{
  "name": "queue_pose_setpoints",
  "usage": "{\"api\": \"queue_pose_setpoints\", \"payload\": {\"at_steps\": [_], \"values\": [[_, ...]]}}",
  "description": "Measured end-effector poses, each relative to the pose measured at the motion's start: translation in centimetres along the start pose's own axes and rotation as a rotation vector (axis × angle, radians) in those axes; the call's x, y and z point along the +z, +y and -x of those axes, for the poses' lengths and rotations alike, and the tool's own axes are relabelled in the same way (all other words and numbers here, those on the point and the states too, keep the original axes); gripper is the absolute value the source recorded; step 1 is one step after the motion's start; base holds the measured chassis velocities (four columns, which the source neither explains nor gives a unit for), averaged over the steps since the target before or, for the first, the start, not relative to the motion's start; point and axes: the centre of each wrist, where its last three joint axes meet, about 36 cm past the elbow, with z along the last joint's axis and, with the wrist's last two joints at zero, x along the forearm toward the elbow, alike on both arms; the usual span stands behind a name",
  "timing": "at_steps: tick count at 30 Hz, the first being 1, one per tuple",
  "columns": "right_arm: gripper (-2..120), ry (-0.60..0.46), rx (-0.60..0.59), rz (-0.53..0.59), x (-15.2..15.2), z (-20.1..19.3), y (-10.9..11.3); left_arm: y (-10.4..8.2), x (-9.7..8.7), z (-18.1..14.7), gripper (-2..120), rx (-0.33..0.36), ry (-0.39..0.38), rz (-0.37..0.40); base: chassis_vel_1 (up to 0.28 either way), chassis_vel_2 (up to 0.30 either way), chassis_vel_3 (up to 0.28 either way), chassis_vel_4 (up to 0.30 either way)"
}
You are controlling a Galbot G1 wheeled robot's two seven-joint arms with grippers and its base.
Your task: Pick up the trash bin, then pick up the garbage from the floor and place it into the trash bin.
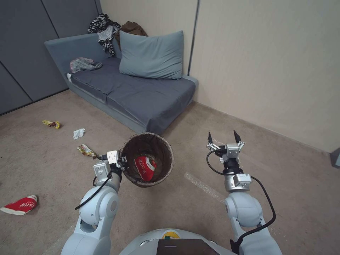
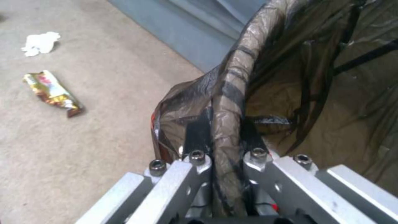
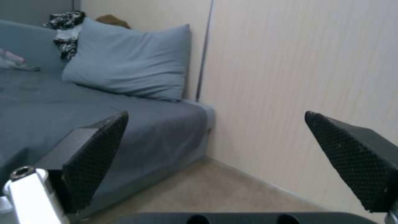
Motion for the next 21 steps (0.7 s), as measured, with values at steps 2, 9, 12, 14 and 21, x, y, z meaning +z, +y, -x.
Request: {"api": "queue_pose_setpoints", "payload": {"at_steps": [2, 9, 12, 14, 21], "values": [[100, -0.001, 0.0, 0.0, -0.02, 0.03, 0.0, 0.0, 0.0, 0.0, 3, 0.0, 0.0, 0.0, 0.064, 0.05, 0.048, 0.053], [100, -0.001, -0.001, 0.0, -0.09, 0.05, 0.0, -0.03, -0.05, -0.01, 3, 0.0, -0.002, -0.001, 0.035, 0.04, 0.036, 0.036], [100, -0.002, -0.001, -0.001, -0.12, 0.06, -0.03, -0.04, -0.06, -0.03, 3, 0.001, -0.002, -0.001, 0.042, 0.038, 0.059, 0.058], [100, -0.002, -0.001, -0.001, -0.12, 0.06, -0.03, -0.04, -0.06, -0.03, 3, 0.001, -0.002, -0.001, 0.037, 0.061, 0.072, 0.058], [100, -0.004, -0.002, -0.001, -0.2, 0.06, 0.0, -0.04, -0.08, -0.07, 3, 0.001, -0.003, -0.001, 0.062, 0.06, 0.053, 0.051]]}}
